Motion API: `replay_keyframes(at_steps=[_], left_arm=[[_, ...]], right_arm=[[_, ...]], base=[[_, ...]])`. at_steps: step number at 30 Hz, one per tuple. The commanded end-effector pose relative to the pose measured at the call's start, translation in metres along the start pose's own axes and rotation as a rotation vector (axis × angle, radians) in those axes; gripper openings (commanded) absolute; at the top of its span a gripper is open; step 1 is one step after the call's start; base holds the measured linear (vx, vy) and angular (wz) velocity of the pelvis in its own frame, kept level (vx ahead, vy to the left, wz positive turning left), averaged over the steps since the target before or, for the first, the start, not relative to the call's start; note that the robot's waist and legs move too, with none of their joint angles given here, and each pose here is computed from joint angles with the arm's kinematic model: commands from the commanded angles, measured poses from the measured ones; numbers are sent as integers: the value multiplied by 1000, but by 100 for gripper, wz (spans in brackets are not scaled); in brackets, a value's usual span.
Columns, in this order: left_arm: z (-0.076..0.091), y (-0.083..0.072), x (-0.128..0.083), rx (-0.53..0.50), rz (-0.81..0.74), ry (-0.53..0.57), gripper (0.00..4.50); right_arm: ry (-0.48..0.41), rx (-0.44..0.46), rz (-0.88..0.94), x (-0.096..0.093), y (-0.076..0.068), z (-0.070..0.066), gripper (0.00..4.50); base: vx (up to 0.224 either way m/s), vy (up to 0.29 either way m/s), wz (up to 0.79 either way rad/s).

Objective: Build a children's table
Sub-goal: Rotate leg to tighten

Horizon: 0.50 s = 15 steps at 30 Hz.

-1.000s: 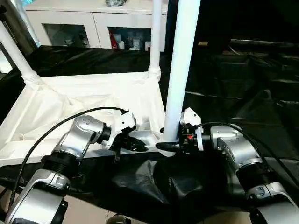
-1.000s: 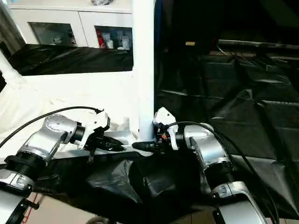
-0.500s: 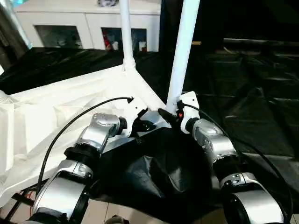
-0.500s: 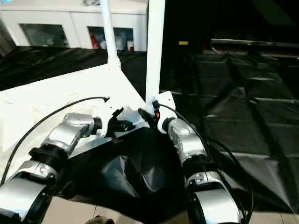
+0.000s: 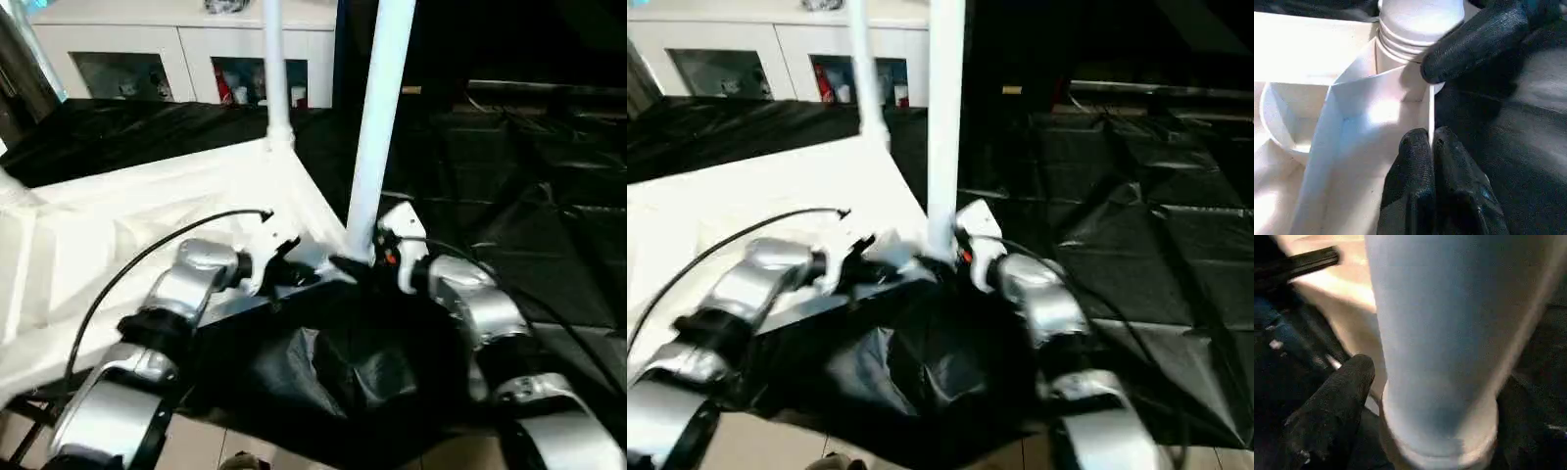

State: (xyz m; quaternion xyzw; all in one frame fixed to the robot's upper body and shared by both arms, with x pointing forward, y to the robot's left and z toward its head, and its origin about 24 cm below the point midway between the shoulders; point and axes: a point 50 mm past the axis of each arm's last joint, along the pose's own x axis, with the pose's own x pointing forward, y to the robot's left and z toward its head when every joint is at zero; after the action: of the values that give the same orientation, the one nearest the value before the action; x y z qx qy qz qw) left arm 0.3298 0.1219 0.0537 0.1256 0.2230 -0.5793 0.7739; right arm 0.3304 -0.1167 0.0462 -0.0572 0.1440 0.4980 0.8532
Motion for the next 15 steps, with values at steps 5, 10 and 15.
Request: replay_keyframes(at_steps=[5,10,15], left_arm=[[14,-13,0,150,-151,-19,0],[9,-14,-6,149,-173,-4,0],[8,-15,-9,148,-180,-1,0]], right_arm=[[73,-47,340,2,27,-3,367],[104,-67,387,-4,28,-5,367],[83,-55,391,-1,30,-3,326]], base=[[0,0,0],[0,0,0],[0,0,0]])
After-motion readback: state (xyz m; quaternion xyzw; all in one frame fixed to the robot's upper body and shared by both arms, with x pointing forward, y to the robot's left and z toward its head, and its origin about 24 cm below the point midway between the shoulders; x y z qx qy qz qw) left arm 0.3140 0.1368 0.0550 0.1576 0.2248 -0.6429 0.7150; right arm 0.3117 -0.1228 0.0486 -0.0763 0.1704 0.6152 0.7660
